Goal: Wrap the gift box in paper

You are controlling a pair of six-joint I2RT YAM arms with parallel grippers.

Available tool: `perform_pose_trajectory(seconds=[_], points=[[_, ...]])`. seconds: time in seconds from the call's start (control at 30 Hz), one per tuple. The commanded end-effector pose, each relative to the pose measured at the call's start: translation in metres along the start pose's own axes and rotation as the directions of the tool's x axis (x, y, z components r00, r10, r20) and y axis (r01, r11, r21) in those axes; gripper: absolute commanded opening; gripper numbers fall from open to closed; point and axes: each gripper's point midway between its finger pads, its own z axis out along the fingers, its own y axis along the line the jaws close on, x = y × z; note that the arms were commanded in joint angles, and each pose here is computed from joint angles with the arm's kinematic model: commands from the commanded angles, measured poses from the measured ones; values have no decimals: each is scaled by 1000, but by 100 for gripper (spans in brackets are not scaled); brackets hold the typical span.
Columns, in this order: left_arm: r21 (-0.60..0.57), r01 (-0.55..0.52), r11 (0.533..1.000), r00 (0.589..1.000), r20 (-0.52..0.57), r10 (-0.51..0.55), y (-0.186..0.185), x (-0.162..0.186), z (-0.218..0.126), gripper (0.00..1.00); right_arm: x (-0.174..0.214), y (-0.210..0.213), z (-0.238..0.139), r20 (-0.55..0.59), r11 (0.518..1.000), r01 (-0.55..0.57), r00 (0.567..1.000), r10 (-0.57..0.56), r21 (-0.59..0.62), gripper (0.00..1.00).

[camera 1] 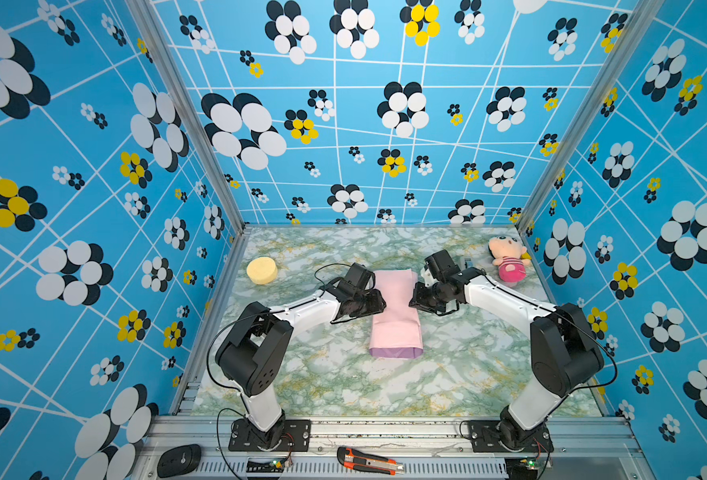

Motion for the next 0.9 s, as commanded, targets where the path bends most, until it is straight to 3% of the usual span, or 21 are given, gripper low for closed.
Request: perform_pose_trajectory(seconds=[0.0, 0.13, 0.33, 0.4, 0.57, 0.7, 0.87], points=[[-111, -30, 993, 999, -36, 26, 24, 12, 5, 46, 5, 3, -4, -1, 1000, -10, 1000, 10, -13, 33], [-138, -44, 990, 998, -48, 37, 28, 17, 5, 46, -2, 4, -20, 18, 1000, 8, 1000, -8, 4, 54], [-149, -60, 987, 997, -52, 53, 28, 20, 4, 46, 0, 4, -11, -25, 1000, 9, 1000, -9, 7, 55], [-150, -69, 986, 997, -51, 62, 26, 20, 3, 47, 1, 4, -4, -40, 1000, 23, 999, -22, 16, 50], [-136, -70, 988, 998, -3, 70, 17, 8, -10, 53, 1, -8, 4, -50, 996, 42, 998, -38, 79, 26], [-91, -93, 991, 991, 90, 101, -2, -17, -39, 54, 4, -16, 8, -56, 993, 49, 997, -43, 106, 21], [40, -170, 985, 968, 195, 159, -41, -38, -67, 44, 3, -17, 9, -51, 994, 48, 998, -43, 98, 18]])
